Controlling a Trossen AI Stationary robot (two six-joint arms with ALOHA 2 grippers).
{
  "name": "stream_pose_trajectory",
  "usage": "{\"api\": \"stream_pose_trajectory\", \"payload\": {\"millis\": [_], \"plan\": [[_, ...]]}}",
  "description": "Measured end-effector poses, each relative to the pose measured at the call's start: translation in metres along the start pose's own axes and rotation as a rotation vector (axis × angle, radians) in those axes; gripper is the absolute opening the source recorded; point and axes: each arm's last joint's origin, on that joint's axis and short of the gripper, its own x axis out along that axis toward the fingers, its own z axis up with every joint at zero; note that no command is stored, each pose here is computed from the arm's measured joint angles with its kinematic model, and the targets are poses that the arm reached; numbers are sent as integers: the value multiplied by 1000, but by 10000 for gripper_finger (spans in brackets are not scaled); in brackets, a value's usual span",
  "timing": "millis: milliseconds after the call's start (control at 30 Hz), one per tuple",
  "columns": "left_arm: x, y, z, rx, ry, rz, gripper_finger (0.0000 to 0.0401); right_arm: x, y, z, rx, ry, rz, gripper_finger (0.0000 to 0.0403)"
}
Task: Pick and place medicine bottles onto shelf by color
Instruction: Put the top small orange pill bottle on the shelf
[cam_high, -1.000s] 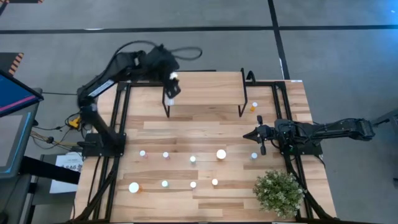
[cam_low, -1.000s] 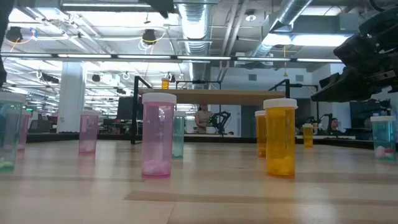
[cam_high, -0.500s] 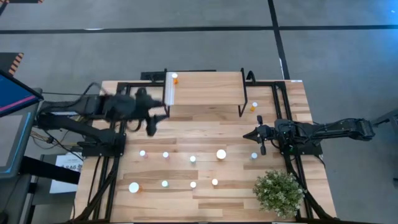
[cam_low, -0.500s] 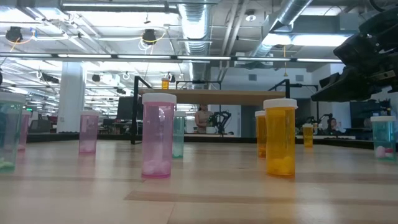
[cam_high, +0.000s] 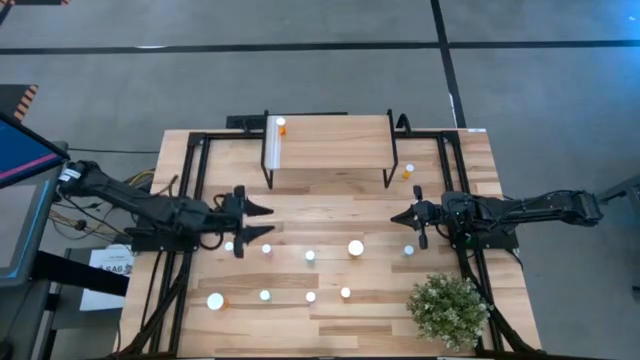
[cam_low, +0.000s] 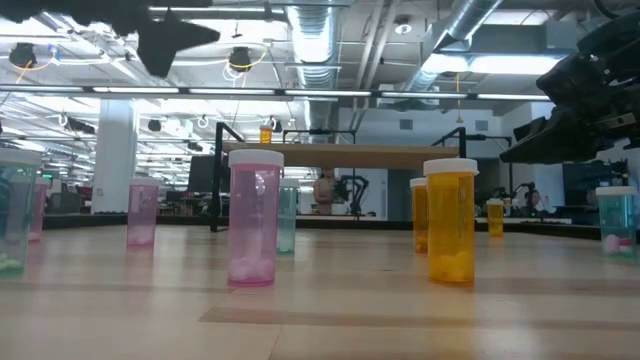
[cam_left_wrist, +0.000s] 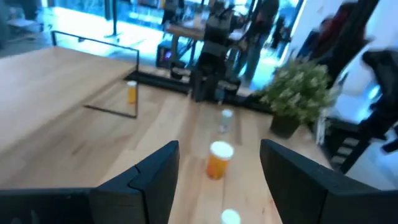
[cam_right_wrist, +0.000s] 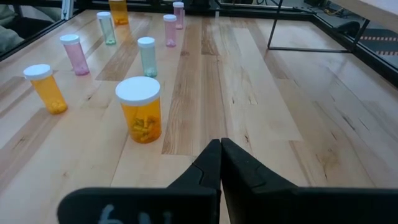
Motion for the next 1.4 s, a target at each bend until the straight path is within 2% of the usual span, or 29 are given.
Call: {"api": "stream_pose_trajectory", "payload": {"millis": [100,233,733,900,1067,1267,1400], "plan": [[2,0,-20,-11,-17,-27,212,0,0,0,0,0,0,33],[4,0,-29,-20,-32,-39,212,0,0,0,0,-1,0,33],[4,-3,-21,-22,-90,-57,212,0,0,0,-1,-2,-3,33],[3,-5,-21,-22,-87,-88,212,0,-1,0,-57,1,-28,33],[3,-5,-21,-21,-80,-108,212,0,-1,1,-57,-7,-28,33],[3,-5,-21,-21,-80,-100,212,0,-1,2,47,-16,-28,33],[3,-5,-22,-25,-80,-99,212,0,-1,1,52,-5,-28,33]]}}
